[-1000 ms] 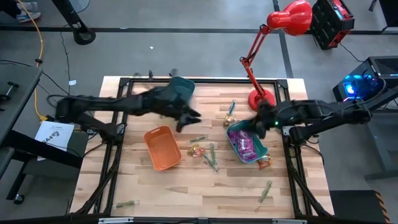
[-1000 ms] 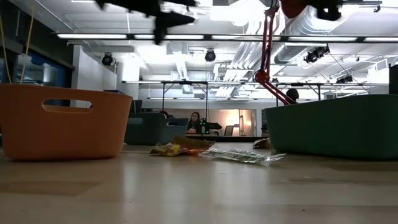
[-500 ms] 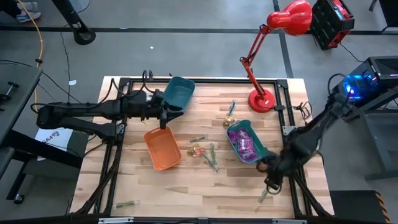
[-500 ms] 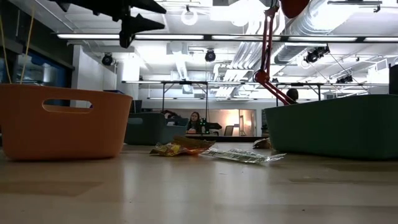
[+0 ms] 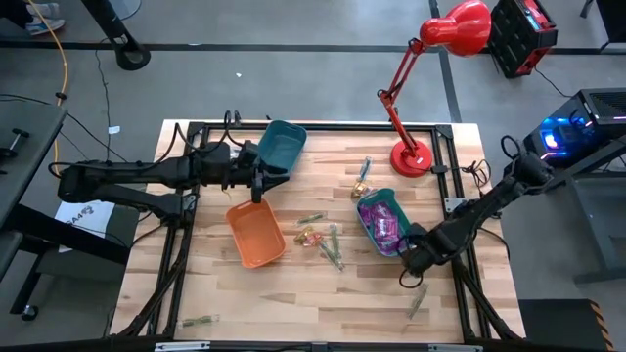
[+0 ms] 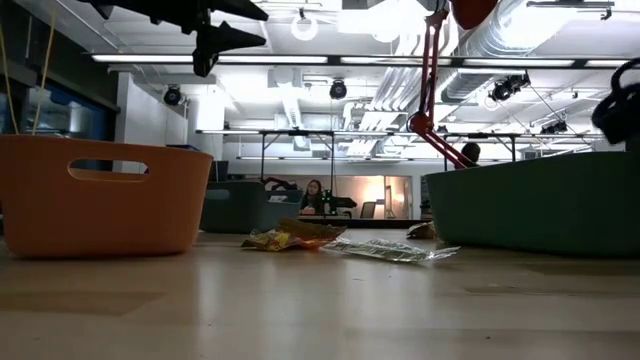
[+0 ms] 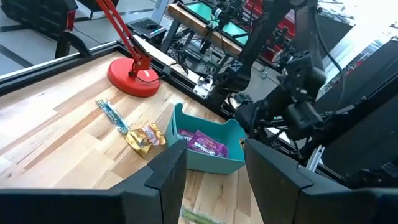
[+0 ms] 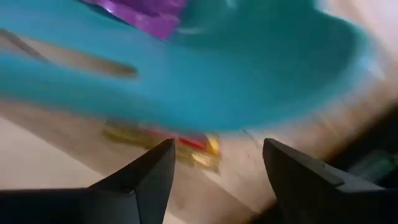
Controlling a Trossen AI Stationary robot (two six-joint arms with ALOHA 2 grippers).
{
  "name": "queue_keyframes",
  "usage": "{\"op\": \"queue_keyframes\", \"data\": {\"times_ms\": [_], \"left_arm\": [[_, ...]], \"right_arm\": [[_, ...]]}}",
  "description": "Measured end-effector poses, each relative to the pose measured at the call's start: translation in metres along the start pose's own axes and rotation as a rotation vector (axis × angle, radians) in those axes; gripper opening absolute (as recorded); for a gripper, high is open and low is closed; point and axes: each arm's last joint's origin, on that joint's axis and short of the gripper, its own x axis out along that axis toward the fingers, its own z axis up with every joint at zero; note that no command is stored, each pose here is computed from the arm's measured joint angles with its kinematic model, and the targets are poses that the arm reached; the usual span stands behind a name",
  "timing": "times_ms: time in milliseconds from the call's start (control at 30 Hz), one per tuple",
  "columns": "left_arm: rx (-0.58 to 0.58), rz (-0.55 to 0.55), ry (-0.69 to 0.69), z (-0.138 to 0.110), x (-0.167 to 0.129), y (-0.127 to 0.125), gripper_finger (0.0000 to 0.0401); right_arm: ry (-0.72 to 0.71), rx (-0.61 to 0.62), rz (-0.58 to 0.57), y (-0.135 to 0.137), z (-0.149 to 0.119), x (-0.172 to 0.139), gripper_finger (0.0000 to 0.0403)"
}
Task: Sort candy
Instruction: Put the gold gummy into the blue bin
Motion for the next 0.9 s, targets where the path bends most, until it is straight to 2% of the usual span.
{"op": "queue_keyframes", "data": {"times_ms": [133,233,333,400,433,467,633,700,767,900], "left_arm": [[0.0,0.0,0.0,0.0,0.0,0.0,0.0152],[-0.001,0.0,0.0,0.0,0.0,0.0,0.0152],[-0.025,-0.02,-0.01,0.004,-0.005,-0.002,0.0152],[-0.015,-0.05,-0.043,0.012,-0.012,-0.007,0.0152],[-0.003,-0.061,-0.064,0.017,-0.016,-0.009,0.0152],[0.016,-0.069,-0.089,0.022,-0.021,-0.011,0.0152],[0.138,-0.07,-0.246,0.049,-0.051,-0.019,0.0152],[0.173,-0.042,-0.308,0.058,-0.063,-0.02,0.0152],[0.19,0.002,-0.36,0.064,-0.073,-0.02,0.0152],[0.177,0.068,-0.405,0.068,-0.082,-0.015,0.0152]], "right_arm": [[-0.007,-0.008,0.078,0.0,0.006,0.013,0.0236],[0.0,-0.001,0.106,0.001,0.007,0.017,0.0207],[0.014,-0.017,0.117,0.005,0.005,0.012,0.0124],[0.039,-0.069,0.136,0.011,0.001,0.002,0.0048],[0.054,-0.108,0.156,0.016,-0.002,-0.006,0.0025],[0.069,-0.148,0.165,0.02,-0.006,-0.015,0.0017],[0.071,-0.279,0.143,0.03,-0.021,-0.078,0.0037],[-0.001,-0.307,0.17,0.032,-0.02,-0.11,0.0035],[-0.161,-0.31,0.218,0.035,-0.01,-0.137,0.0028],[-0.512,-0.239,0.272,0.037,0.038,-0.169,0.001]]}}
